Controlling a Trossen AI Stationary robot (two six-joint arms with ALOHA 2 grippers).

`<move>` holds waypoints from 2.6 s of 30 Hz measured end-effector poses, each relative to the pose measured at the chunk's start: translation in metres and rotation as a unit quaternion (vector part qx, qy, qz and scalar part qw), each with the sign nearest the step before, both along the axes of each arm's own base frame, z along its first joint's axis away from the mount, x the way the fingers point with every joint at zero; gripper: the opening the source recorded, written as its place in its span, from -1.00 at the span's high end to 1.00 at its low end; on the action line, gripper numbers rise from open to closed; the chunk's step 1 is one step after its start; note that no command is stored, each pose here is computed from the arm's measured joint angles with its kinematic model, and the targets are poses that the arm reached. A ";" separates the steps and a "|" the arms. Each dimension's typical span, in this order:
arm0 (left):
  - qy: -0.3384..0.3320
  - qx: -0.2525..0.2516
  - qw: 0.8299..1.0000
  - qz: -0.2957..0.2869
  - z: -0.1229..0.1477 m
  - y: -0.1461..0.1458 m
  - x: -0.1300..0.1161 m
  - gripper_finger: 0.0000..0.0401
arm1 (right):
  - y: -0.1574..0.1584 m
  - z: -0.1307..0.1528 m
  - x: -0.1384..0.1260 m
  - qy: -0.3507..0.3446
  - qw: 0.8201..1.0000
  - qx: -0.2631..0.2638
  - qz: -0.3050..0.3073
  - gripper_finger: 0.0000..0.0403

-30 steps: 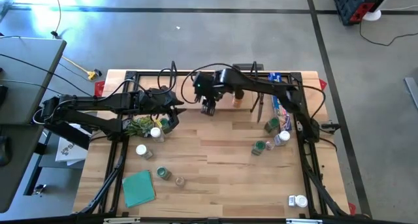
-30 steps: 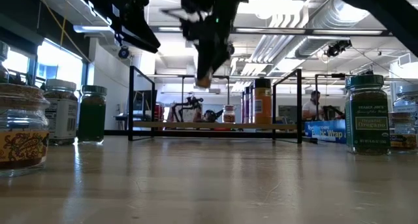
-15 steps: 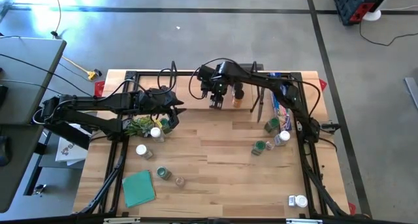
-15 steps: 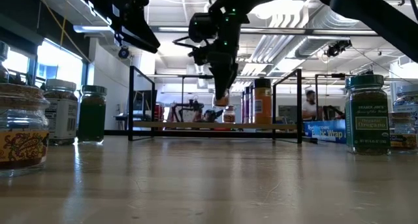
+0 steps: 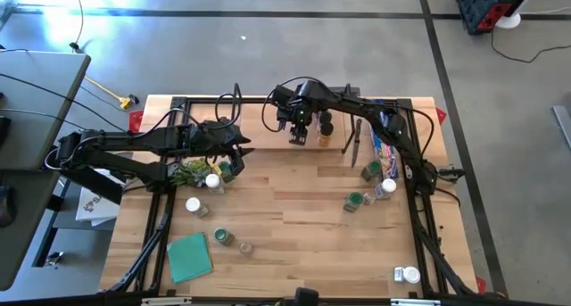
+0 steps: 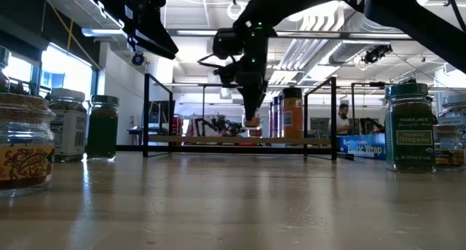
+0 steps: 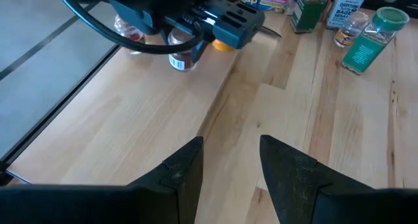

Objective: Shelf spices
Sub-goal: Put the brown seasoning bottle on the shelf align with the other brown seasoning bottle

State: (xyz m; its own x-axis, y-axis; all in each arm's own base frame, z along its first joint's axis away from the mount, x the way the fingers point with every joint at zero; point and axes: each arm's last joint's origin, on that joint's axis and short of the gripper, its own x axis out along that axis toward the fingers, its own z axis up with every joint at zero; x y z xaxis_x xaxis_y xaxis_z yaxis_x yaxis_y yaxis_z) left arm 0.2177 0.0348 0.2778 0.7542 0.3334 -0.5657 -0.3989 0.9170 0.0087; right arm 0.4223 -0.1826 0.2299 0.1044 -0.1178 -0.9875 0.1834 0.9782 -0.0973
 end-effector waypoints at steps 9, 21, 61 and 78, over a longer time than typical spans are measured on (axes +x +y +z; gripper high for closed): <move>0.001 -0.007 1.000 -0.002 -0.001 -0.001 0.000 0.28 | -0.013 -0.002 -0.005 0.005 1.000 -0.005 0.000 -0.01; 0.003 -0.007 1.000 -0.004 -0.001 -0.001 0.000 0.28 | -0.020 -0.007 -0.003 -0.003 1.000 -0.009 0.000 -0.02; 0.002 -0.007 1.000 -0.004 -0.001 -0.001 0.000 0.28 | -0.022 0.009 -0.009 0.019 0.999 -0.034 0.016 -0.13; 0.000 -0.012 1.000 -0.005 -0.001 -0.002 0.000 0.28 | -0.024 0.019 -0.013 0.000 1.000 0.009 0.014 0.68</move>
State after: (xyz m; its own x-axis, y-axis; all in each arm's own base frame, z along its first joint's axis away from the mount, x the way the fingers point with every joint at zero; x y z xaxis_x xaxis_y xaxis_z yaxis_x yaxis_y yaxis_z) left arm 0.2176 0.0333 0.2772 0.7575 0.3130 -0.5729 -0.3904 0.9206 -0.0132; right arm 0.4098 -0.2069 0.2493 0.1079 -0.0966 -0.9895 0.1563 0.9845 -0.0791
